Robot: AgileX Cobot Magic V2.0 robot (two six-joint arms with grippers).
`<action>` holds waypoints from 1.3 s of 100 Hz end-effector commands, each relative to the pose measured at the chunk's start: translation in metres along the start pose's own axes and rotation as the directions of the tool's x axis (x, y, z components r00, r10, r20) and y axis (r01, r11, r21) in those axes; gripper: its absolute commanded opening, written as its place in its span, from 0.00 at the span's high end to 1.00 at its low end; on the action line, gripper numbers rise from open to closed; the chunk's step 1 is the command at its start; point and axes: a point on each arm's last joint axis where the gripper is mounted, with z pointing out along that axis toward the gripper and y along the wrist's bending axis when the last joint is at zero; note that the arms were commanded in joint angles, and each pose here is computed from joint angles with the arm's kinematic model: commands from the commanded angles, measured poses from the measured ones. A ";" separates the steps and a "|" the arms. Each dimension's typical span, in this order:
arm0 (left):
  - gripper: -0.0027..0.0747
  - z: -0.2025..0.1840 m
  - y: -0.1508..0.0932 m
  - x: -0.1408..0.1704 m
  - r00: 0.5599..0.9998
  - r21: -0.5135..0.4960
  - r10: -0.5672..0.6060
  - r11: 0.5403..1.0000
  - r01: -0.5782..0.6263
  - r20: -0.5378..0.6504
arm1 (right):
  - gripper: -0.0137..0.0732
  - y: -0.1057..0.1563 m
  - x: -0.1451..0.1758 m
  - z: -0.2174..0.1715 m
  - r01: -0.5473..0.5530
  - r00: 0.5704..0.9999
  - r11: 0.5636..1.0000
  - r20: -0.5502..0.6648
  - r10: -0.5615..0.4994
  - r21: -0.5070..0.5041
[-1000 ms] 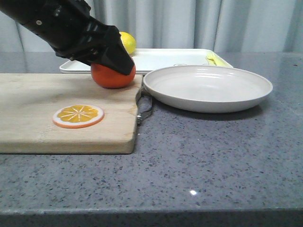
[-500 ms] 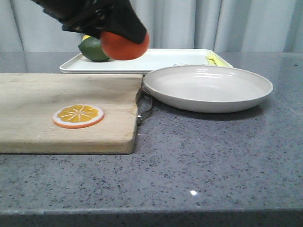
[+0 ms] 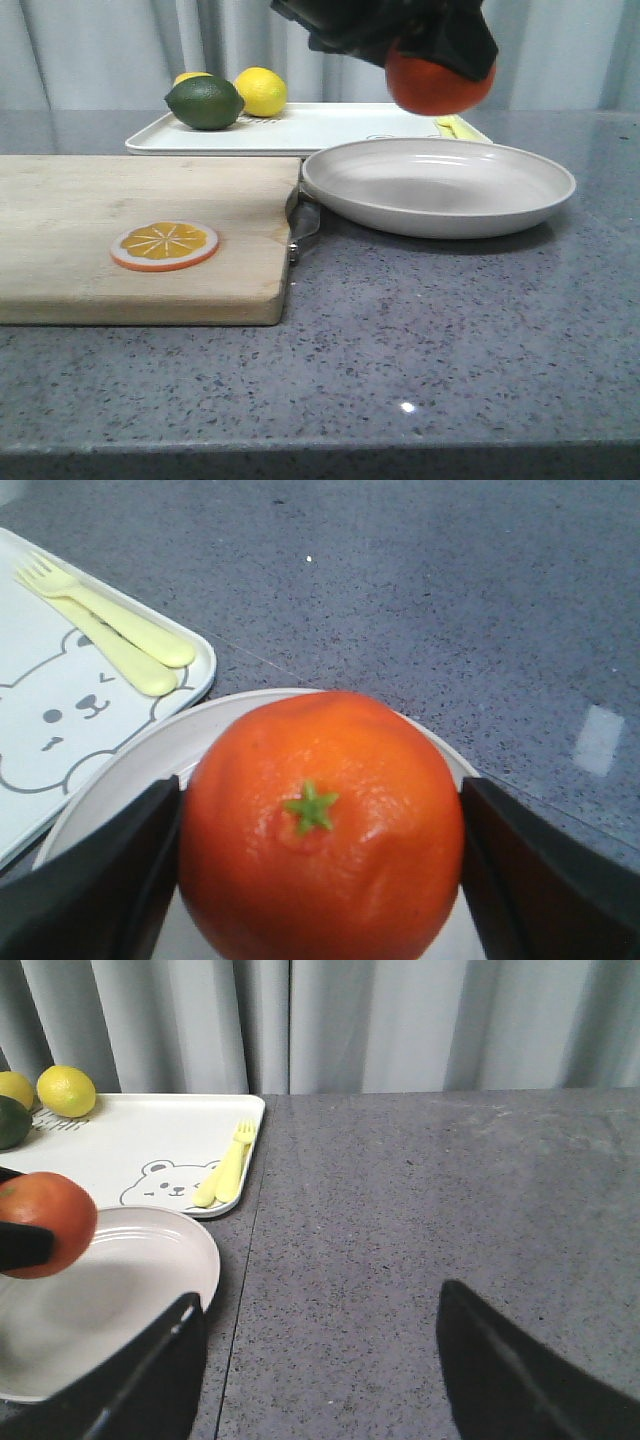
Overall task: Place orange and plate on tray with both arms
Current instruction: 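Lift the orange with the left gripper and carry it over the plate, then lower the orange onto the plate and open the left gripper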
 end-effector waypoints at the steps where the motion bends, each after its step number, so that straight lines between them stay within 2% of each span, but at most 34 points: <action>1: 0.65 -0.003 -0.002 -0.022 0.997 -0.012 -0.008 1.000 0.009 0.076 | 0.27 0.002 -0.017 -0.001 0.000 0.995 1.000 0.097 0.001 -0.012; 19: 0.65 0.013 0.000 -0.010 1.000 0.005 -0.006 1.000 0.006 0.028 | 0.27 0.002 -0.017 -0.001 0.000 0.995 1.000 0.097 0.001 -0.012; 45: 0.64 0.014 -0.001 -0.006 0.998 0.020 0.065 0.998 -0.065 -0.007 | 0.27 0.002 -0.017 -0.001 0.000 0.995 1.000 0.097 0.001 -0.012; 57: 0.55 0.014 -0.003 -0.003 0.993 0.045 0.110 0.993 -0.108 -0.035 | 0.27 0.002 -0.017 -0.001 0.000 0.995 1.000 0.097 0.001 -0.012; 69: 0.35 0.014 -0.003 -0.003 0.993 0.040 0.110 0.993 -0.108 -0.032 | 0.27 0.002 -0.017 -0.001 0.000 0.995 1.000 0.097 0.001 -0.012; 79: 0.25 0.014 -0.002 -0.004 0.994 0.028 0.108 0.994 -0.107 -0.026 | 0.27 0.002 -0.017 -0.001 0.000 0.995 1.000 0.097 0.001 -0.012; 130: 0.20 0.005 0.000 -0.014 0.993 -0.013 0.113 0.993 -0.113 0.017 | 0.27 0.002 -0.017 -0.001 0.000 0.995 1.000 0.097 0.001 -0.012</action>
